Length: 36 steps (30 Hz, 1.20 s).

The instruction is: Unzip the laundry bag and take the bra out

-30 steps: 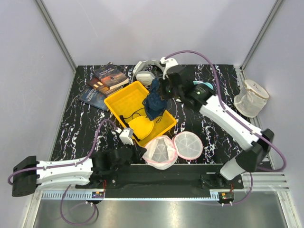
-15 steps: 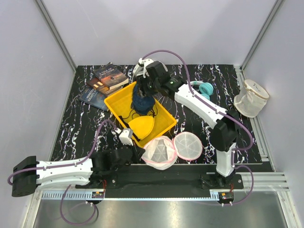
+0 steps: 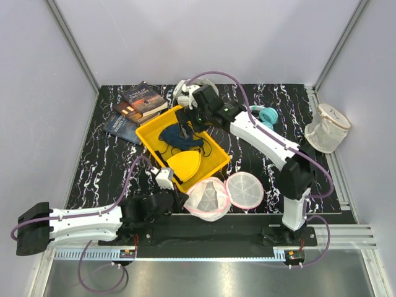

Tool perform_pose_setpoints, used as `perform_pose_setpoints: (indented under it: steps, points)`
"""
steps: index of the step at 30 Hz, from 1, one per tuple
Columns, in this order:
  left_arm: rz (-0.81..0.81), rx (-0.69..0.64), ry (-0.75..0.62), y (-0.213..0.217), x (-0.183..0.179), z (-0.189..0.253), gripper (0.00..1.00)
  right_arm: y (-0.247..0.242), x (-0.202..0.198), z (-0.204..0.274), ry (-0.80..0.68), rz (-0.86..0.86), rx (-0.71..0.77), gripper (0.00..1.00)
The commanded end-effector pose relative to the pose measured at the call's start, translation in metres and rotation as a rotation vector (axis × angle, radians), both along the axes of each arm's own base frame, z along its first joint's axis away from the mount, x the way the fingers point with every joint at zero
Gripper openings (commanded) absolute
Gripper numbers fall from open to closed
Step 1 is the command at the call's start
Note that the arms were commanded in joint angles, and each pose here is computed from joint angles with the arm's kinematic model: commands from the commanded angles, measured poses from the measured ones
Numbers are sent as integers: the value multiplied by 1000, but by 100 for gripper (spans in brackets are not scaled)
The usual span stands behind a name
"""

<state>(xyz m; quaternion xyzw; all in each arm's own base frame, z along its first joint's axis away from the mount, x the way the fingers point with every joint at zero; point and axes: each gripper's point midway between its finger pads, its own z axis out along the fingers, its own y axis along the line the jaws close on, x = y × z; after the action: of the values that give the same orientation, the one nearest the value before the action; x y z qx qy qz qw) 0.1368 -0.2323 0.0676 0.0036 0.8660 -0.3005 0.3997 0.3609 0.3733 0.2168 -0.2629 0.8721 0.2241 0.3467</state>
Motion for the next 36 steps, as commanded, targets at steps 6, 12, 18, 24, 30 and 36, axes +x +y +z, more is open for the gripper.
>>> perform_pose_setpoints:
  steps: [6,12,18,24,30,36]
  points:
    - [24,-70,-49,-10,10,24,0,-100,-42,-18,131,-258,-27,100]
    - [22,-82,-59,-8,10,28,0,-189,-86,-66,267,-493,-89,100]
    - [10,-89,-67,-7,9,32,0,-244,-122,-113,426,-684,-91,93]
    - [-9,-97,-77,-9,8,37,0,-264,-151,-158,548,-818,-167,86]
    - [-15,-114,-92,-10,8,42,0,-283,-163,-182,577,-904,-244,80]
    - [-18,-116,-97,-9,7,42,0,-290,-160,-185,575,-948,-257,71]
